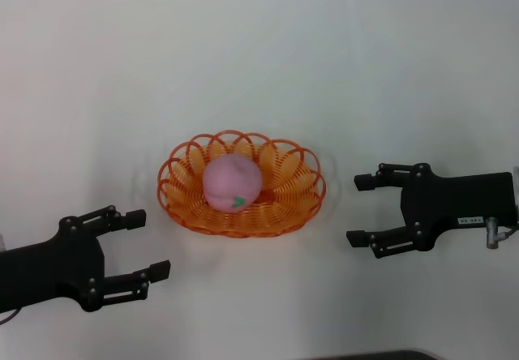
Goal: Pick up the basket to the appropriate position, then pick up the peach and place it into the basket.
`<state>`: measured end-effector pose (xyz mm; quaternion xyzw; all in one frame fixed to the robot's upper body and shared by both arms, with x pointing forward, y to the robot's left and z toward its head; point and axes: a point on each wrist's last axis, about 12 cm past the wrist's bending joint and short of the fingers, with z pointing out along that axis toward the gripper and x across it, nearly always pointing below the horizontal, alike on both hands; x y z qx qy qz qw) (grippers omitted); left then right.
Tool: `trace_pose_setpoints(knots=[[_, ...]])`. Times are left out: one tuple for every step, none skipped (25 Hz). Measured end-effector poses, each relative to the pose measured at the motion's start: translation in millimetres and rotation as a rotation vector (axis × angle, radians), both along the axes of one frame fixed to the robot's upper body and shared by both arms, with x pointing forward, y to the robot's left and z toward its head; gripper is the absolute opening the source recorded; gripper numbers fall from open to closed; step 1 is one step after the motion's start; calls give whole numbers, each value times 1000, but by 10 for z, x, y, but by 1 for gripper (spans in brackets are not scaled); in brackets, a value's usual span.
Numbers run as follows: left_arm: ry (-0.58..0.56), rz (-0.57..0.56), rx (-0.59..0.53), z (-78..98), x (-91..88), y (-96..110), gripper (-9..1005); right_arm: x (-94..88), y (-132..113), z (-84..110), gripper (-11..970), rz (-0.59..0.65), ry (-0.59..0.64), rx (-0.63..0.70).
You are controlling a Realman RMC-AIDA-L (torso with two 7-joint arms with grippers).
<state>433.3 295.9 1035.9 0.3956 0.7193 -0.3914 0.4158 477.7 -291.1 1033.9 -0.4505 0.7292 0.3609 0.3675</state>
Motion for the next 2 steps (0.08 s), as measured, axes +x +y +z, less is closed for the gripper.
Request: trace_pose_setpoints(knots=[[0, 0, 0, 0, 0, 0, 829, -1, -1, 0, 945, 0, 0, 0], [0, 0, 0, 0, 0, 0, 829, -2, -1, -1, 945, 0, 0, 0]])
